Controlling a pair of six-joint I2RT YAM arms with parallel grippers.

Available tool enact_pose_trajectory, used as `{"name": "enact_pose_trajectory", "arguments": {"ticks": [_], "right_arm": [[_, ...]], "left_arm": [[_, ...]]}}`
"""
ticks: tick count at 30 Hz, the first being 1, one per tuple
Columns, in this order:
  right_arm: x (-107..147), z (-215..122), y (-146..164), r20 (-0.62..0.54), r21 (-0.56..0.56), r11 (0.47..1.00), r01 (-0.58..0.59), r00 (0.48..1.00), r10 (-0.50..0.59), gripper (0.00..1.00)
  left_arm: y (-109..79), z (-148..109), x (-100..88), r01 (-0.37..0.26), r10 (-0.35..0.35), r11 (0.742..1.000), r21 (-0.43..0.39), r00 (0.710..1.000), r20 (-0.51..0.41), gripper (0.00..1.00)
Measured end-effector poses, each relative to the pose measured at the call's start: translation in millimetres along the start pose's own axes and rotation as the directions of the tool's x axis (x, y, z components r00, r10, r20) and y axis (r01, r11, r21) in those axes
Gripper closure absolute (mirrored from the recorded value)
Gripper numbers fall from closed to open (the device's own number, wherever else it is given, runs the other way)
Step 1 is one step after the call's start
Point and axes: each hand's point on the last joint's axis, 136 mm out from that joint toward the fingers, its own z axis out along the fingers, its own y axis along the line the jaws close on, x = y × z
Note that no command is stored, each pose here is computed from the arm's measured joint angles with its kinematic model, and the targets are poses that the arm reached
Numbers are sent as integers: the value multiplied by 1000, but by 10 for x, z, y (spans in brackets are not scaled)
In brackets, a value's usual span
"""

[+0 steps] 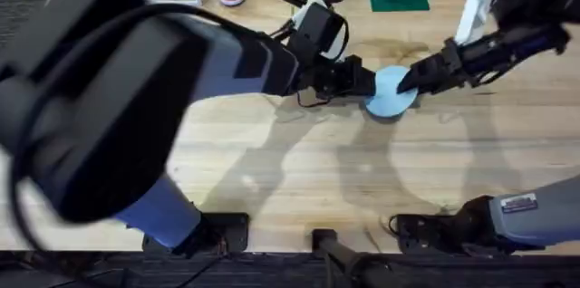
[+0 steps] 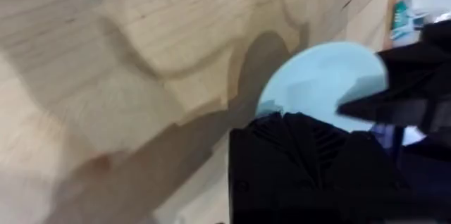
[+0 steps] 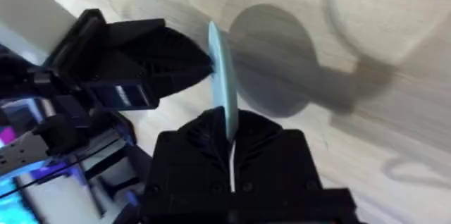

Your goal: Pick up the plates from the table one by one and place each into a slot on the dish rack.

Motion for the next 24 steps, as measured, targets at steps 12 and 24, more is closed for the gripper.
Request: {"name": "enact_pose_trajectory", "arguments": {"ticks": [12, 24], "right_arm": [[-195, -802, 440, 150, 190, 971, 148, 973, -178, 969], [-363, -1086, 1005, 193, 413, 886, 212, 930, -312, 969]], "left_arm": [[-263, -817, -11, -109, 124, 983, -149, 988, 96, 962], [-102, -1840, 109, -148, 224, 916, -372, 959, 172, 962]]}}
